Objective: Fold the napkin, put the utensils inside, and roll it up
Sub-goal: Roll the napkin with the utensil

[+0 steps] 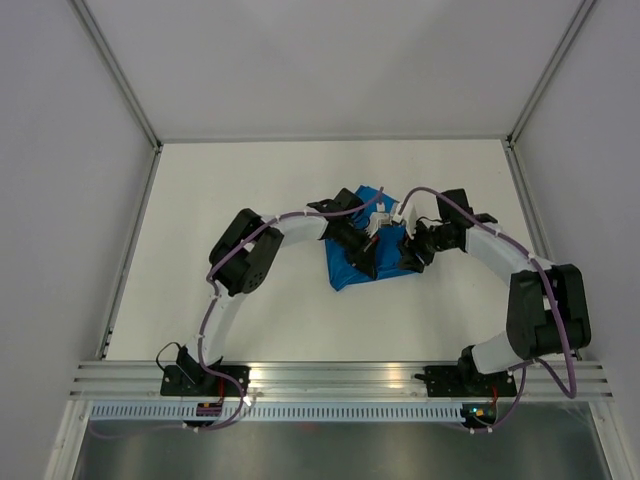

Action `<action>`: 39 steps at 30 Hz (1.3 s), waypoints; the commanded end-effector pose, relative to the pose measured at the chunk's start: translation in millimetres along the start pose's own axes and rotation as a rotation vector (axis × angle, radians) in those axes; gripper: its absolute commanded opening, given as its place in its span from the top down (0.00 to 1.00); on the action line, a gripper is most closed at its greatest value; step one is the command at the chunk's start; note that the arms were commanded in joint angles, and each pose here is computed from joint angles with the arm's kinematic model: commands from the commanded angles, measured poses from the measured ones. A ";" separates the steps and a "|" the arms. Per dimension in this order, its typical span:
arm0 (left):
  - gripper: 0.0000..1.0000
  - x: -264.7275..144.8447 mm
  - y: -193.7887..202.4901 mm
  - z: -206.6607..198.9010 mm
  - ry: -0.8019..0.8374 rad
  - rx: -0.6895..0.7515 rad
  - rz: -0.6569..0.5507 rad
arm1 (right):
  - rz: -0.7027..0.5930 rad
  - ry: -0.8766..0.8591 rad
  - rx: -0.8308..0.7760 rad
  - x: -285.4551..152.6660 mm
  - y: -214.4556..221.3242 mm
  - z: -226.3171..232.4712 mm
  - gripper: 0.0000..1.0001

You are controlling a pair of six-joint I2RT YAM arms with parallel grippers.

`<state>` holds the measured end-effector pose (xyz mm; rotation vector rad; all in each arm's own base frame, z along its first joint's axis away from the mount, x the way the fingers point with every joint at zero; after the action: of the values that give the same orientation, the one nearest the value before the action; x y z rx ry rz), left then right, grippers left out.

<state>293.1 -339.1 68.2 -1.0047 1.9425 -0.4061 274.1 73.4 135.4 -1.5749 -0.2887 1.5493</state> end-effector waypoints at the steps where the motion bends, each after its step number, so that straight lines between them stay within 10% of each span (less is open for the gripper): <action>1: 0.98 5.5 14.8 11.4 0.041 -0.120 0.058 | -0.085 0.174 -0.225 8.4 -15.4 -4.1 0.40; 23: 0.98 8.1 10.9 18.5 0.112 -0.213 0.091 | 0.073 0.216 -0.517 65.3 10.5 37.7 0.37; 39: 0.94 -0.8 1.9 17.4 0.118 -0.205 0.070 | 0.270 0.026 -0.448 77.1 28.5 40.3 0.71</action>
<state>306.6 -337.6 62.1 -1.0743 2.1500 -0.2920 251.9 134.3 85.5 -2.1036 -0.5267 1.5621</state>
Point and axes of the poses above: each gripper's point midway between its finger pads, its own x axis out along the fingers, its own z axis along the line the jaws close on, y = z × x, the point moved 9 cm from there along -x, back along the fingers, and after that the axes turned 3 degrees about x, right-handed, at the moved point
